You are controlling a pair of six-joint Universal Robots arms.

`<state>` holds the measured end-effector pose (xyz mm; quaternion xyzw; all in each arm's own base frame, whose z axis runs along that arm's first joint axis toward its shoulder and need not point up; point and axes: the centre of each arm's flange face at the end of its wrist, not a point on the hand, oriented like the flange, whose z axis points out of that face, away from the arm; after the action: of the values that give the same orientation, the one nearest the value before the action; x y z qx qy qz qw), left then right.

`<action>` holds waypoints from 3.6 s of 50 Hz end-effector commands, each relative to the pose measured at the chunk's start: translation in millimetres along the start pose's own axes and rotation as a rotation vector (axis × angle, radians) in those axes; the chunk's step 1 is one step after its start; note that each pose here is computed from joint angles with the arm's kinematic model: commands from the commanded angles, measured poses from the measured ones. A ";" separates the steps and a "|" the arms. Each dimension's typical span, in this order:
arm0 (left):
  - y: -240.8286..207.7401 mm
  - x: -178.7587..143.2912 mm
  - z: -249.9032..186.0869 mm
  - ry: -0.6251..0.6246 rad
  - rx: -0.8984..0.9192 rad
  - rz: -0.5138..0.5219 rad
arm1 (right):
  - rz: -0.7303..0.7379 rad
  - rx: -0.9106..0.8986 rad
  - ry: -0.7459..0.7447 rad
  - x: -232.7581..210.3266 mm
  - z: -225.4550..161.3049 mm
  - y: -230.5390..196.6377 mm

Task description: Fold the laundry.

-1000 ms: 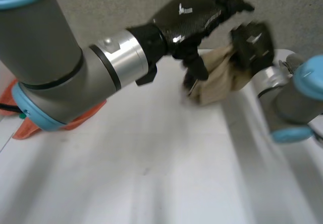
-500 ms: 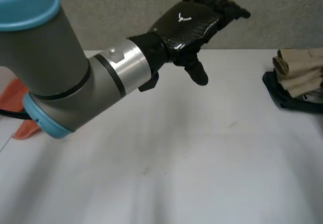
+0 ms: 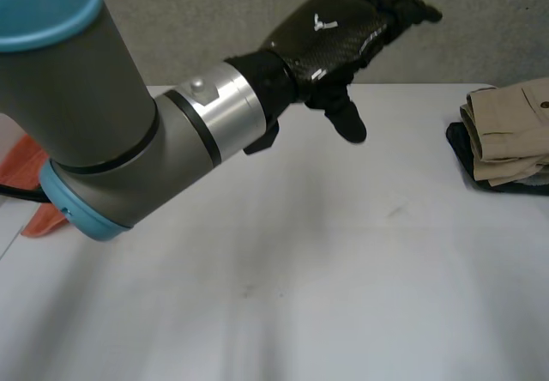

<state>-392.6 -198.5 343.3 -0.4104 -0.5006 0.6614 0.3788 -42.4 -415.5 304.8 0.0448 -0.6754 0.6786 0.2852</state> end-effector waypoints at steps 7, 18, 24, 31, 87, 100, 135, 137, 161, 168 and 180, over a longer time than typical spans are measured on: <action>-66.7 -75.8 -17.2 -0.478 0.136 0.072 | -0.063 0.718 -0.237 -105.4 -93.4 -129.6; 17.4 -193.8 -96.9 -0.883 -0.385 0.329 | 0.022 0.598 -0.715 -199.2 -202.1 -84.1; 109.8 -252.2 -125.8 -0.927 -0.626 0.492 | 0.001 0.384 -0.846 -227.6 -228.8 -41.0; 202.5 -324.2 -155.5 -1.024 -0.619 0.567 | -0.012 0.303 -0.890 -234.2 -239.3 -18.1; 98.8 -40.3 -54.8 -0.573 -0.380 0.132 | 0.100 0.010 -0.852 -203.6 -243.9 -7.0; 146.3 -97.4 -153.5 -0.700 -0.717 0.243 | 0.052 0.070 -1.079 -231.4 -296.2 -43.8; 238.1 -164.1 -191.3 -0.546 -0.701 0.189 | -0.365 0.422 -1.357 -424.3 -350.9 -39.2; 238.3 -163.9 -188.8 -0.541 -0.697 0.195 | -0.340 0.428 -1.319 -421.6 -347.1 -49.6; 73.5 -151.7 -155.8 -0.656 -0.223 0.281 | -0.019 0.170 -0.738 -207.1 -212.7 -110.5; 105.9 -113.1 -152.2 -0.571 -0.299 0.168 | -0.079 -0.063 -0.814 -209.0 -225.8 -35.6; 162.4 -109.6 -140.2 -0.574 -0.484 0.183 | -0.146 -0.061 -0.828 -213.0 -212.4 -2.9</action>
<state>-236.4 -270.2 193.3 -0.3181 -0.6814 0.6501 0.1092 209.3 -272.5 196.3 0.3313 -0.7647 0.5524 0.0166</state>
